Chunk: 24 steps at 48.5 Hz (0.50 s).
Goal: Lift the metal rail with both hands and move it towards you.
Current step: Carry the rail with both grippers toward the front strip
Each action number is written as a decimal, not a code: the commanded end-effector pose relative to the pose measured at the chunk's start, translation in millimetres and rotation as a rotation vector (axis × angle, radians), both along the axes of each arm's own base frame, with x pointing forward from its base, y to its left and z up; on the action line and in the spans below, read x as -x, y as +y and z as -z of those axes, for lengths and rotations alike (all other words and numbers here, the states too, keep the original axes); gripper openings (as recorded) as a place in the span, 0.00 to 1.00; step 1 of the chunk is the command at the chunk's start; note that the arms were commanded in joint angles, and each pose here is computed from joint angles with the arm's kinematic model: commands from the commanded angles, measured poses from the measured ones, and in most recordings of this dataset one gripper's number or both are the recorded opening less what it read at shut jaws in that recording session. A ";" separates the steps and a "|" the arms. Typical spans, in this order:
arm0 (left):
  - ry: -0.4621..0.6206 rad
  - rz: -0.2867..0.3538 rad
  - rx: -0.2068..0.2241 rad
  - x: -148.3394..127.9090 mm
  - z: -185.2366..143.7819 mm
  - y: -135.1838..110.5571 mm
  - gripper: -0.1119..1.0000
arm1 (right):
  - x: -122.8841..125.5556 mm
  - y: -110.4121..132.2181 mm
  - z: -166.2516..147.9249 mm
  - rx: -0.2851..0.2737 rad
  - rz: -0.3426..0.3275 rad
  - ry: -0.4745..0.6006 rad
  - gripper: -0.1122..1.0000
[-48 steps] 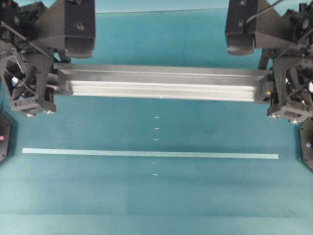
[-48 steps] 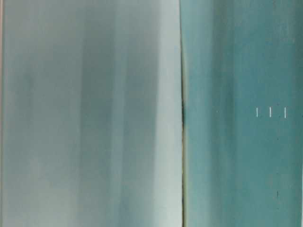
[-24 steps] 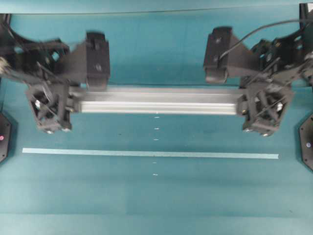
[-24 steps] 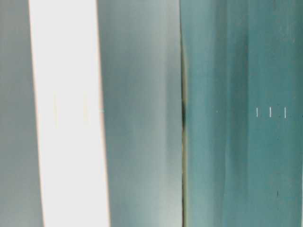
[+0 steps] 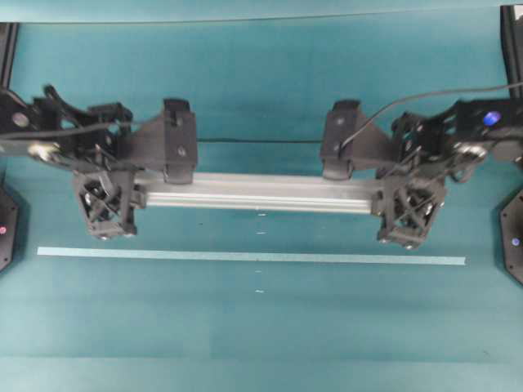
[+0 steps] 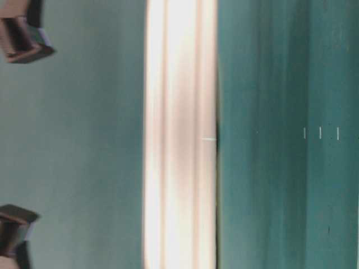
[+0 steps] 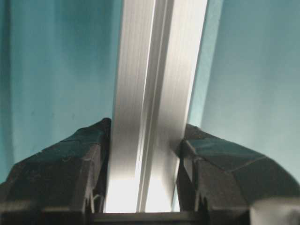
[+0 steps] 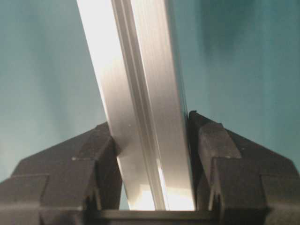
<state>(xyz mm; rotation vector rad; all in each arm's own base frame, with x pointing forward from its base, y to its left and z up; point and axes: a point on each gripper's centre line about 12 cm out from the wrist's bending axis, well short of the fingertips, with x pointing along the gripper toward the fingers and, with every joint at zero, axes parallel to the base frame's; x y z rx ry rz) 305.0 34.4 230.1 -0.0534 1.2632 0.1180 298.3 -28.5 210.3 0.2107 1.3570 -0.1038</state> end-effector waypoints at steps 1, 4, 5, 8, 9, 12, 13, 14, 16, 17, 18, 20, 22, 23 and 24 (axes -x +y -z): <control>-0.064 -0.040 0.014 -4.4 4.2 -1.5 0.39 | 0.0 -0.2 8.3 -0.005 0.020 -0.009 0.47; -0.068 -0.042 0.017 -4.2 12.6 -3.0 0.39 | 2.5 2.1 17.3 -0.003 0.014 -0.002 0.47; -0.066 -0.040 0.017 -4.0 15.2 -3.5 0.39 | 3.1 3.1 19.8 -0.005 0.014 -0.002 0.47; -0.057 -0.038 0.019 -3.1 22.8 -5.1 0.39 | 5.2 4.9 27.9 -0.003 0.012 -0.009 0.47; -0.053 -0.038 0.019 -2.2 25.9 -5.2 0.39 | 5.6 5.3 30.3 -0.002 0.012 -0.012 0.47; -0.039 -0.033 0.021 -1.3 34.0 -7.2 0.39 | 6.7 6.6 37.0 0.001 0.010 -0.021 0.47; -0.037 -0.033 0.021 -1.3 35.7 -7.2 0.39 | 7.3 7.0 39.3 0.001 0.009 -0.023 0.47; -0.034 -0.032 0.022 -0.9 37.9 -7.7 0.39 | 7.2 7.8 40.8 0.002 0.007 -0.027 0.47; -0.036 -0.030 0.023 -1.7 41.5 -8.7 0.39 | 7.3 8.5 44.7 0.004 0.004 -0.033 0.47; -0.037 -0.030 0.023 -2.3 42.7 -9.1 0.39 | 7.8 9.3 46.6 0.006 0.003 -0.034 0.47; -0.041 -0.028 0.024 -3.2 43.4 -10.0 0.39 | 8.0 9.7 48.1 0.006 0.002 -0.037 0.47; -0.045 -0.026 0.024 -4.6 44.5 -10.9 0.39 | 8.4 10.4 51.2 0.009 -0.001 -0.042 0.47; -0.048 -0.027 0.025 -5.7 45.6 -11.3 0.39 | 7.7 11.7 52.9 0.009 -0.005 -0.049 0.47; -0.048 -0.029 0.025 -5.8 46.4 -11.3 0.39 | 8.0 11.6 54.1 0.009 -0.005 -0.049 0.47; -0.047 -0.030 0.026 -5.9 47.7 -11.3 0.39 | 7.3 12.0 55.1 0.010 -0.007 -0.054 0.47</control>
